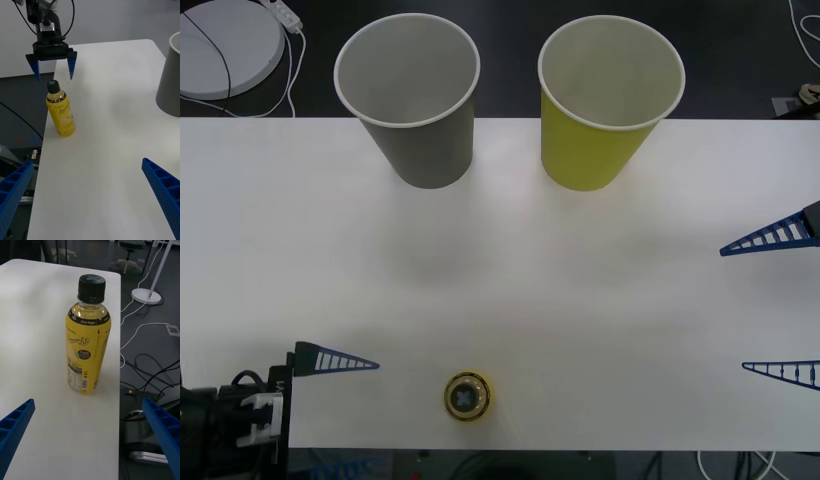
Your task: Put the can into the green bin and the plastic bottle into the gray bin
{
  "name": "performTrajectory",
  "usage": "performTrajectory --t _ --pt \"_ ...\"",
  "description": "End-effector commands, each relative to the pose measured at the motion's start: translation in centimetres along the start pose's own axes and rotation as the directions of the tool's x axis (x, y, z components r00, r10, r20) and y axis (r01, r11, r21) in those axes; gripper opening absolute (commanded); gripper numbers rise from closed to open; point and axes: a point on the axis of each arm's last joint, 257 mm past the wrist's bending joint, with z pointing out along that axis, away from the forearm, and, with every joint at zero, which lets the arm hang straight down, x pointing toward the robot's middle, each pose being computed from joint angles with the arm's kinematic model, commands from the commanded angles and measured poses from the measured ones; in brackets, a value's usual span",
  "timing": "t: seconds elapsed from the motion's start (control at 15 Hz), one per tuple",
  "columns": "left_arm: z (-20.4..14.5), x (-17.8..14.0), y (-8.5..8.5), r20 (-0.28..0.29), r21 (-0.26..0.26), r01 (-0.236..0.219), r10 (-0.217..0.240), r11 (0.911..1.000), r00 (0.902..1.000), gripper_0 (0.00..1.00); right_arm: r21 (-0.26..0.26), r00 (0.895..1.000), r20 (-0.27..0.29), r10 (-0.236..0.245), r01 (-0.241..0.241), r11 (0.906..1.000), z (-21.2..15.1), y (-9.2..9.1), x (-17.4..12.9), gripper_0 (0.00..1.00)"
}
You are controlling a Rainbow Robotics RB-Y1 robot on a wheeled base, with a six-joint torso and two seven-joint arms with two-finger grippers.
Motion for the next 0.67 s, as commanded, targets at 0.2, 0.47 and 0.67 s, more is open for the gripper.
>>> performTrajectory --t 0.2,0.47,0.67 --pt "2.1 -0.1 0.1 0.018 -0.011 -0.001 0.002 0.9999 0.9998 1.0 0.0 1.0 0.0 0.0 0.0 1.0 0.0 0.0 0.0 1.0" --pt "3.5 -0.5 0.3 0.042 -0.017 0.0 0.0 0.9999 0.9991 1.0 0.0 1.0 0.0 0.0 0.0 1.0 0.0 0.0 0.0 1.0" --pt "4.5 -1.1 0.4 0.064 -0.024 0.004 -0.003 0.9997 0.9979 1.0 0.0 1.0 0.0 0.0 0.0 1.0 0.0 0.0 0.0 1.0"
